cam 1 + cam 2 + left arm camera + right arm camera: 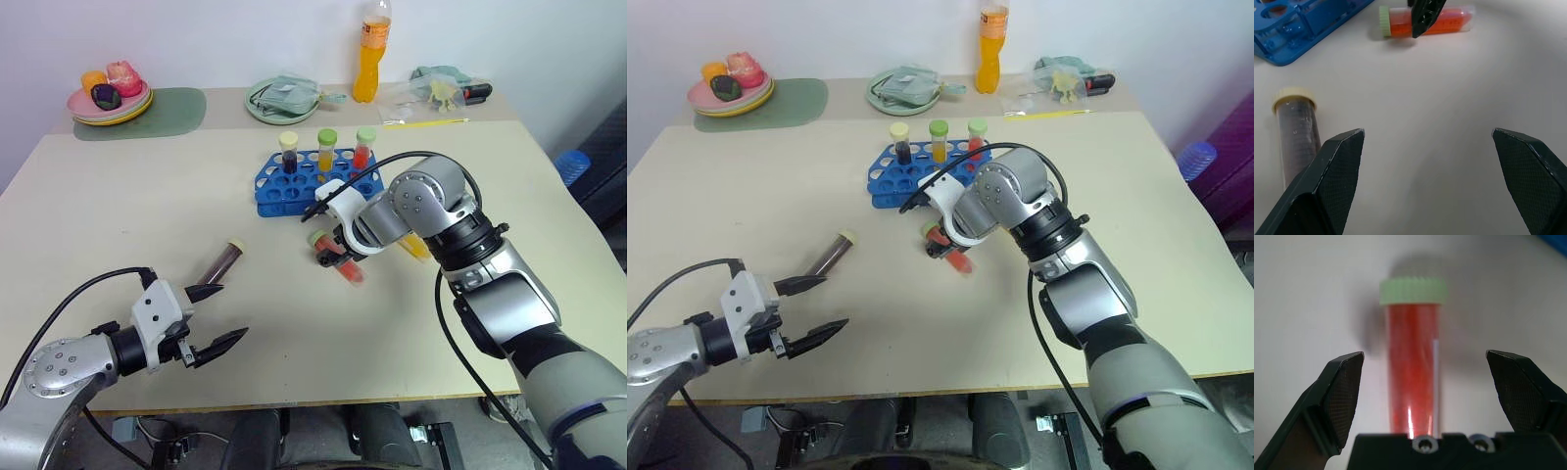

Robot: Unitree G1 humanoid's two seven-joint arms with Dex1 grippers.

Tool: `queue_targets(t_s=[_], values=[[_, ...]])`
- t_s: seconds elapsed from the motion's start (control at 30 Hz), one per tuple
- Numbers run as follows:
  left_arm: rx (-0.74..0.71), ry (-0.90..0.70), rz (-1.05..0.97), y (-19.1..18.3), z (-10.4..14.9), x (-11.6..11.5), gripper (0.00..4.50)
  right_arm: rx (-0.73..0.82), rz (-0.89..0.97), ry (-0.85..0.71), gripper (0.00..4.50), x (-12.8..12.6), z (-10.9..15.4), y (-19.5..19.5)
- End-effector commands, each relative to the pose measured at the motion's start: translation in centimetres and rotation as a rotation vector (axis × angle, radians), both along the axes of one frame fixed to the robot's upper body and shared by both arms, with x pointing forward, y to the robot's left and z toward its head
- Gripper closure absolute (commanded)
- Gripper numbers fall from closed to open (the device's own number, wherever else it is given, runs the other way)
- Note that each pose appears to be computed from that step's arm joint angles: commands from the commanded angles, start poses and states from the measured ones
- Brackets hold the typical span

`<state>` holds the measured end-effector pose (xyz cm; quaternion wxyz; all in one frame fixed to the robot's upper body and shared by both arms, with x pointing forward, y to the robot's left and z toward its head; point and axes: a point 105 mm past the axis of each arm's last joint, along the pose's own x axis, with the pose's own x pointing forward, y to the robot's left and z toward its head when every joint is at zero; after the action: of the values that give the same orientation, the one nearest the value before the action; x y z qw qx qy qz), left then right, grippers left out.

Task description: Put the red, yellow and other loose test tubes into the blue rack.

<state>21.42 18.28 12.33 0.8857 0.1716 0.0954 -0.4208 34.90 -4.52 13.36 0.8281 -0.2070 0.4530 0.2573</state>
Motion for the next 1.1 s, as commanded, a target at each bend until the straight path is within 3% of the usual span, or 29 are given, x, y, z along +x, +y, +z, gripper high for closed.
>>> queue_targets(t_s=[0.03,0.17,0.2,0.33,0.37,0.43,0.5,0.7,0.93,1.1], values=[[-0.001,-0.050,-0.006,-0.1,1.0,-0.1,0.00,0.002,0.012,0.005,1.32,-0.2,0.2,0.4],[0.000,-0.051,-0.004,0.0,1.0,-0.1,0.00,0.012,-0.001,-0.004,3.37,-0.1,0.6,0.4],[0.000,-0.051,-0.003,0.0,1.0,-0.1,0.00,0.036,0.017,-0.016,3.68,-0.2,1.3,0.8],[0.003,-0.054,0.005,0.0,0.9,-0.1,0.00,0.104,0.099,-0.185,3.76,-0.3,5.3,1.8],[0.003,-0.058,0.016,0.1,1.0,-0.1,0.00,0.182,0.150,-0.214,3.76,-0.9,6.7,2.2],[-0.017,-0.086,0.070,0.7,1.3,0.0,0.00,0.532,0.277,-0.488,3.76,-1.4,12.5,2.8],[-0.041,-0.112,0.115,0.9,1.7,0.2,0.00,0.695,0.320,-0.670,3.76,-1.6,15.0,1.6],[-0.211,-0.195,0.170,-1.2,3.5,2.5,0.00,0.712,-0.079,-0.996,3.76,4.0,12.4,-4.5],[-0.306,-0.244,0.155,-4.3,4.4,4.4,0.00,0.721,-0.207,-1.169,3.76,6.2,9.7,-5.4],[-0.340,-0.232,0.114,-6.4,4.3,4.3,0.00,0.744,-0.241,-1.211,3.76,7.1,8.3,-5.2]])
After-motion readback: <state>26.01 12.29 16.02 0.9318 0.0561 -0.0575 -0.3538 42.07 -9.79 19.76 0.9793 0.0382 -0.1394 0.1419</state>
